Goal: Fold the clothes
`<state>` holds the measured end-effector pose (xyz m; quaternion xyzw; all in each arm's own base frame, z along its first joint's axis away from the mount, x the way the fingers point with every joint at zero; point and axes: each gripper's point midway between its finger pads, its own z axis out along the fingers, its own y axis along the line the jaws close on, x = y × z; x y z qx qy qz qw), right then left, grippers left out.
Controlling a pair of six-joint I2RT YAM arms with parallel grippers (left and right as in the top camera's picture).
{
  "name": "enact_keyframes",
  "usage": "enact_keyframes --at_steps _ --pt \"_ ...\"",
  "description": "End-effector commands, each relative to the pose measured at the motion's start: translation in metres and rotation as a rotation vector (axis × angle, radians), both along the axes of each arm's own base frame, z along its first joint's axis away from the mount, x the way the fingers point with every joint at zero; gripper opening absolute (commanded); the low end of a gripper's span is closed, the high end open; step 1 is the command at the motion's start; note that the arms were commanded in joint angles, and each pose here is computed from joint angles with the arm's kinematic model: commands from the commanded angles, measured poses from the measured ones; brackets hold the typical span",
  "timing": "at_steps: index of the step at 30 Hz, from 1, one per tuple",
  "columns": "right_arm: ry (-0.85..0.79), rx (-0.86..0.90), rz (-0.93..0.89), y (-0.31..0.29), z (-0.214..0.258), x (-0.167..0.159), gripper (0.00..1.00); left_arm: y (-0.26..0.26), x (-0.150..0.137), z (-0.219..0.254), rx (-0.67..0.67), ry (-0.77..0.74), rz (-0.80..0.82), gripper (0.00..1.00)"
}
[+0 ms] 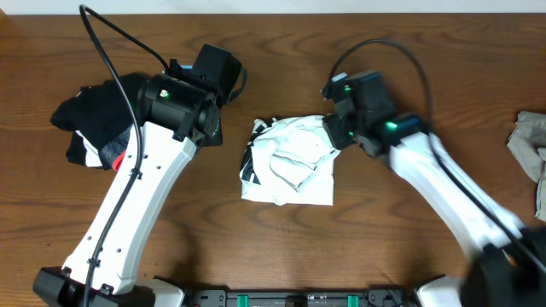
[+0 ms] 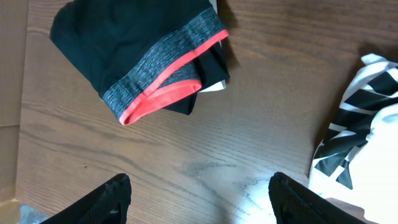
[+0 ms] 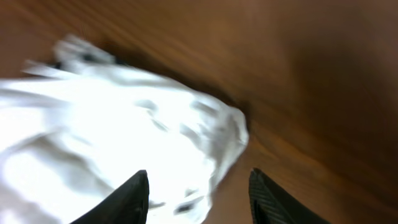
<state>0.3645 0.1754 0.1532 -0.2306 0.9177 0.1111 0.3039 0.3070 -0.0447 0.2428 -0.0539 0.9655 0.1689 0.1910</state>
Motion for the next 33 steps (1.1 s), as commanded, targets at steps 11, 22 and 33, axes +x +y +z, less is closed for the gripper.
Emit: enact_keyframes --at_steps 11,22,33 --pt "0.351 0.112 0.412 0.076 -0.03 -0.114 0.48 0.002 0.002 0.006 0.0 -0.022 0.005 0.78" --pt "0.486 0.02 0.438 0.089 -0.094 -0.122 0.45 0.001 0.002 0.006 0.0 -0.023 0.005 0.78" --pt "0.47 0.03 0.512 0.111 -0.097 -0.133 0.22 0.001 0.003 0.006 -0.002 -0.028 0.005 0.78"
